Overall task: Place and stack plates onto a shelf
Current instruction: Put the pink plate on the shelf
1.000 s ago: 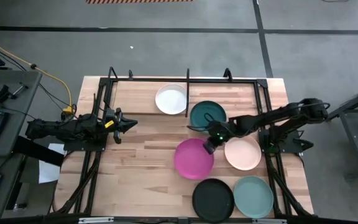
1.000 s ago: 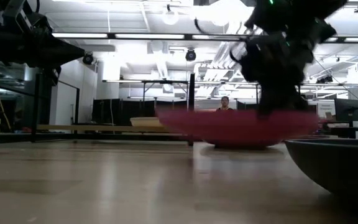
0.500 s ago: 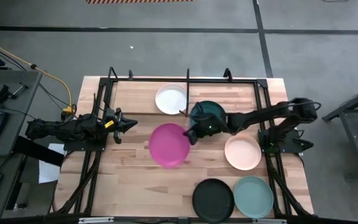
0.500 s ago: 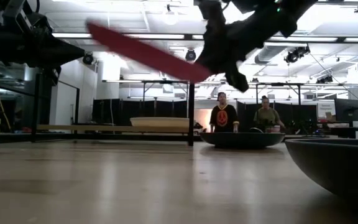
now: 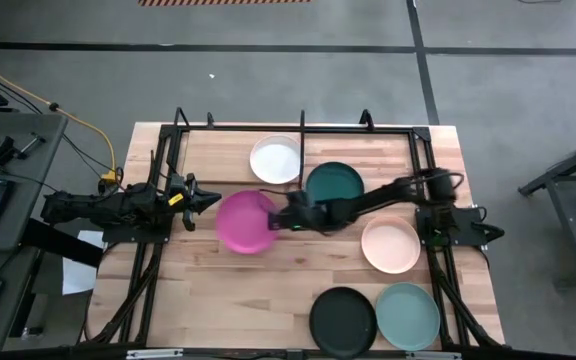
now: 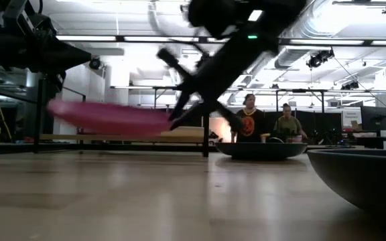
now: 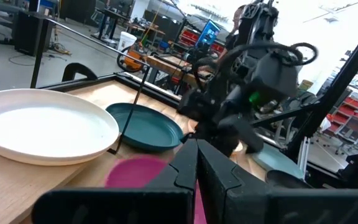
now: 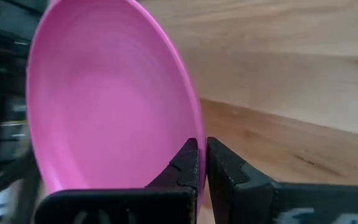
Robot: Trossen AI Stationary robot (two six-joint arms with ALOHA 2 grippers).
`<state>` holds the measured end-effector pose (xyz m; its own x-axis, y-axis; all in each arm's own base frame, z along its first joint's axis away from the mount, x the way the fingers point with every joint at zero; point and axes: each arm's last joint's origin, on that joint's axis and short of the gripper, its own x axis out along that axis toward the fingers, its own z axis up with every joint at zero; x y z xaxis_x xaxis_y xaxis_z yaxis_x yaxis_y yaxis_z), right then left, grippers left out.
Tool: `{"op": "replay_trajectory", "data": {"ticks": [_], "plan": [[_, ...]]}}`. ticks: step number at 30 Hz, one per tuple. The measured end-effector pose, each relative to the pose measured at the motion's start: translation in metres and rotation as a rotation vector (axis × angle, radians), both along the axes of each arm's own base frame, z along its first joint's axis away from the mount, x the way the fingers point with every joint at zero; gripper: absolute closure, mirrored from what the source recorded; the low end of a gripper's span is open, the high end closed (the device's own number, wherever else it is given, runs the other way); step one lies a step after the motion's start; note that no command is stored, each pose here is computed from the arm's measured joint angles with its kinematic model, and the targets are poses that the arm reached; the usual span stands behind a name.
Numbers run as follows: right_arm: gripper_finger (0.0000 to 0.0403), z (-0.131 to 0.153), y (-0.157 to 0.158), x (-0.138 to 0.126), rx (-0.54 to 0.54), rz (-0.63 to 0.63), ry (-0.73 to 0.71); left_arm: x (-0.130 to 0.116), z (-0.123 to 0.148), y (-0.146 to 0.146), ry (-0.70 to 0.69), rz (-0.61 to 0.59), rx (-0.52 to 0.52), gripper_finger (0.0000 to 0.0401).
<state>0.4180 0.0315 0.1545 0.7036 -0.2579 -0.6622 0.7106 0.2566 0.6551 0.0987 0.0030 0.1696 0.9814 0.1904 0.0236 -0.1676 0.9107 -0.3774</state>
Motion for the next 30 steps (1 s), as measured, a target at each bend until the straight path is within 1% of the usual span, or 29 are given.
{"op": "replay_trajectory", "data": {"ticks": [3, 5, 10, 12, 15, 19, 22, 26, 30], "plan": [[0.0403, -0.001, -0.004, 0.025, 0.009, -0.051, 0.123, 0.0, 0.0, 0.0, 0.0, 0.0, 0.0, 0.04], [0.0403, 0.0, -0.007, 0.04, 0.007, -0.112, 0.149, 0.0, 0.0, 0.0, 0.0, 0.0, 0.0, 0.04], [0.0403, 0.015, -0.021, 0.081, 0.014, -0.17, 0.054, 0.0, 0.0, 0.0, 0.0, 0.0, 0.0, 0.04], [0.0403, 0.015, -0.029, 0.092, 0.007, -0.193, 0.04, 0.0, 0.0, 0.0, 0.0, 0.0, 0.0, 0.04], [0.0403, 0.013, -0.045, 0.103, 0.0, -0.251, 0.039, 0.0, 0.0, 0.0, 0.0, 0.0, 0.0, 0.04], [0.0403, 0.016, -0.075, 0.112, 0.021, -0.374, -0.021, 0.0, 0.0, 0.0, 0.001, 0.0, 0.0, 0.04], [0.0403, 0.017, -0.095, 0.116, 0.032, -0.431, -0.048, 0.0, 0.0, 0.0, 0.001, 0.0, 0.0, 0.04], [0.0403, 0.023, -0.113, 0.119, 0.066, -0.447, -0.086, 0.0, 0.0, 0.0, 0.0, 0.0, 0.0, 0.04], [0.0402, 0.025, -0.125, 0.12, 0.107, -0.431, -0.127, 0.0, 0.0, 0.0, 0.0, 0.0, 0.0, 0.04]]}}
